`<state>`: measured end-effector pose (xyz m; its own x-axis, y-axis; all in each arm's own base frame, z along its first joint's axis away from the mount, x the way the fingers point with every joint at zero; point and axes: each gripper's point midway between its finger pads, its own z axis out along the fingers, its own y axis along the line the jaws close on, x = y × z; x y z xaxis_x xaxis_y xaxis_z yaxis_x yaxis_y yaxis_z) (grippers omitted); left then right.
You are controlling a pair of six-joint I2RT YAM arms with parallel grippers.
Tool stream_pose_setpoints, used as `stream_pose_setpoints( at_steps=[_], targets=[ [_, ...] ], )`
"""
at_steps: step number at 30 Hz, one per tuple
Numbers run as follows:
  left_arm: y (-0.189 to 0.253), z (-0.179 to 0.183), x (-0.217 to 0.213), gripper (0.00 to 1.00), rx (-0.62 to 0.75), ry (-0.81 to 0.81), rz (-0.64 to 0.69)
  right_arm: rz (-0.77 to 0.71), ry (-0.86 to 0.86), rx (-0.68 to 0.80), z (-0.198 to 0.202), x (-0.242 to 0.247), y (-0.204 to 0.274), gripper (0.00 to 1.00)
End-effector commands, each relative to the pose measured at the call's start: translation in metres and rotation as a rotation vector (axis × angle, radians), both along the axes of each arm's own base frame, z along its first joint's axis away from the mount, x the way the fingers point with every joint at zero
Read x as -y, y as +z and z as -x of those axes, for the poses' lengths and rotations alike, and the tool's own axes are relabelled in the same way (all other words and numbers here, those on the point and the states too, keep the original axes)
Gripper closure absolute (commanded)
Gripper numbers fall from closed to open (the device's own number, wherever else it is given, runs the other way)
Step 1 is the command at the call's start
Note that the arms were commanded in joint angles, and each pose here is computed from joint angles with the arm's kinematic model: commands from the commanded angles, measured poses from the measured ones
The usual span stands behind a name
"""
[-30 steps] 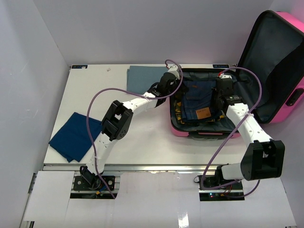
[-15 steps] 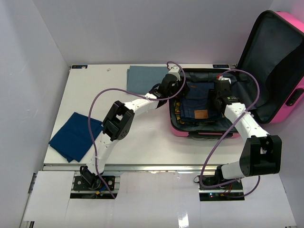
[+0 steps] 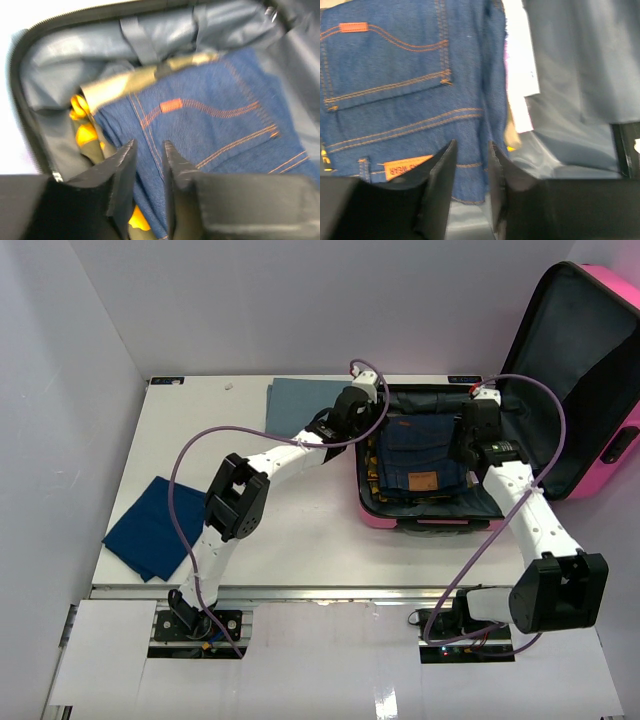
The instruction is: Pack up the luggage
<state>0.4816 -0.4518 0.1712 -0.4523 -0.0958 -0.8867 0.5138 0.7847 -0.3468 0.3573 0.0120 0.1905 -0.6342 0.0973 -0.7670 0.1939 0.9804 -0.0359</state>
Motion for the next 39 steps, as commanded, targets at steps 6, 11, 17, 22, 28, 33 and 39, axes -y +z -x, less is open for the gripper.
stream_pose_setpoints(
  at_steps=[6, 11, 17, 22, 28, 33, 39],
  targets=[
    [0.068, -0.001, -0.006, 0.93, 0.070, -0.009, 0.073, -0.022, -0.037, -0.129, -0.003, 0.000, -0.068, 0.78],
    [0.047, 0.011, 0.002, 1.00, 0.005, -0.078, 0.057, -0.035, -0.073, -0.173, 0.000, 0.003, -0.094, 0.82],
    [0.034, 0.012, 0.000, 1.00, 0.003, -0.083, 0.021, -0.053, -0.073, -0.129, -0.004, 0.001, -0.070, 0.86],
    [0.042, 0.006, -0.016, 1.00, -0.001, -0.012, -0.006, -0.137, 0.030, -0.006, -0.012, -0.020, -0.020, 0.86],
    [0.058, -0.001, -0.052, 1.00, -0.039, 0.057, -0.016, -0.250, 0.244, 0.006, -0.027, -0.073, -0.020, 0.86],
    [0.032, -0.013, -0.141, 1.00, -0.175, 0.175, -0.047, -0.278, 0.264, -0.067, -0.029, -0.089, -0.069, 0.85],
    [-0.007, -0.019, -0.220, 1.00, -0.291, 0.322, 0.010, -0.234, 0.226, -0.128, -0.028, -0.080, -0.079, 0.86]
  ],
)
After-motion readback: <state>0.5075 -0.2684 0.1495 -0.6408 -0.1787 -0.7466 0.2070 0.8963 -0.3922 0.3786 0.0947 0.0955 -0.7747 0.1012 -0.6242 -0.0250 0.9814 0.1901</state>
